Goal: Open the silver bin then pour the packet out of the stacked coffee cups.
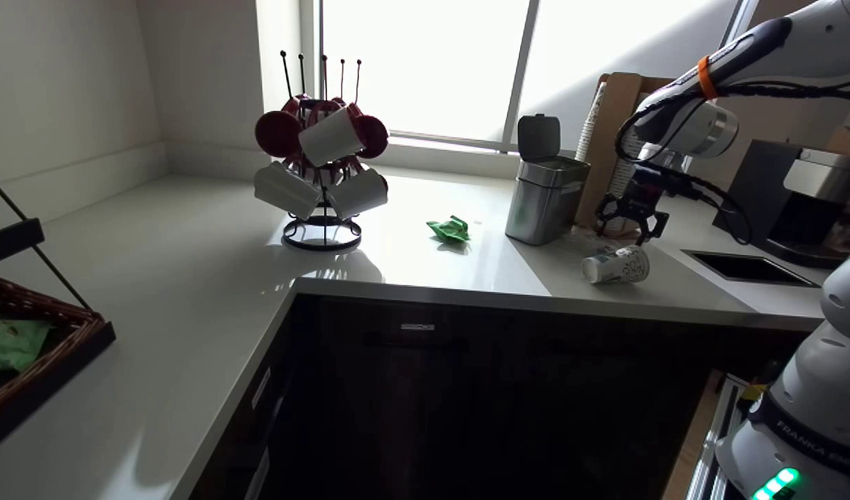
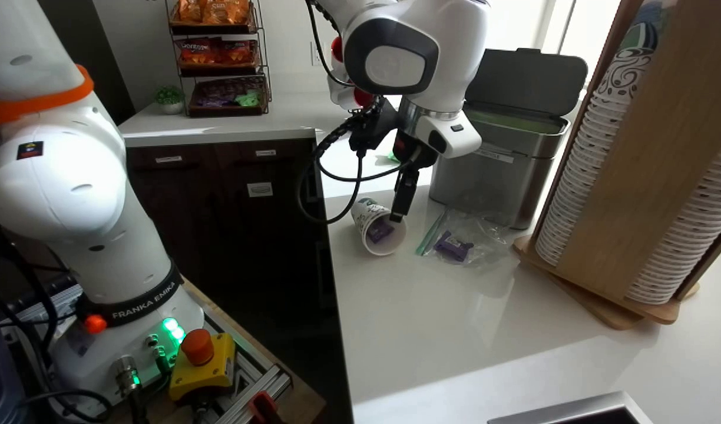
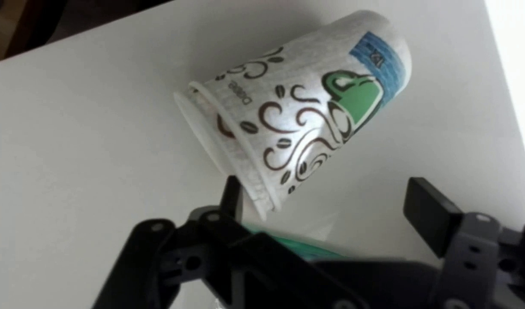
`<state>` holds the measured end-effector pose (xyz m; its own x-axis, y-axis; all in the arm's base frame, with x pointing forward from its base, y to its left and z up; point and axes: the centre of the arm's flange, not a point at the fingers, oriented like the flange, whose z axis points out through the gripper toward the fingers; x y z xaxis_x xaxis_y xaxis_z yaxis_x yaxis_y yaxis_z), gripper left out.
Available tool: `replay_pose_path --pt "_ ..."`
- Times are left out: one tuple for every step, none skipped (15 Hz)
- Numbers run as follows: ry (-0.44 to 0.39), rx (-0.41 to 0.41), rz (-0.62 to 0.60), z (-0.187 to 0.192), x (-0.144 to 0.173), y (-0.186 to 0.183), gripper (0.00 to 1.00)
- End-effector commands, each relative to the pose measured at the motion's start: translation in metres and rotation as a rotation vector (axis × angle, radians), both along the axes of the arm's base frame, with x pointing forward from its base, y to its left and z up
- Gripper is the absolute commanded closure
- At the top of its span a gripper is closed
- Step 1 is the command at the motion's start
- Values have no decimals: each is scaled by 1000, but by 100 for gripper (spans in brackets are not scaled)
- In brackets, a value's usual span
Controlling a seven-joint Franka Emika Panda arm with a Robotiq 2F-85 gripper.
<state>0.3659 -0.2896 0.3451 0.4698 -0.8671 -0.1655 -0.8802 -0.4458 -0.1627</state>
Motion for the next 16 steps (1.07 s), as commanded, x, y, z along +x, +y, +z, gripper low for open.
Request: replay_pose_path --pt "-86 64 -91 -7 3 6 0" --pt "-108 82 -128 -6 4 5 0" --pt "-136 91 -161 -7 6 5 0" --pt "-159 99 -179 -7 7 5 0" --pt "-169 100 -194 -8 9 5 0" --pt "-178 104 -201 -9 10 6 17" --pt "-189 108 -203 -9 11 6 26" --pt "-199 111 -207 -10 12 8 35" --pt "-207 125 -203 -9 13 8 42" --pt "-215 139 -198 -9 13 10 51" --pt "-223 161 -189 -9 13 10 58" --pt "-235 179 -176 -9 13 11 65" --pt "-248 195 -160 -8 13 12 74" --pt "-260 224 -142 -8 13 13 81" --pt "-270 243 -128 -8 13 13 89" --pt "-281 269 -112 -7 13 14 96"
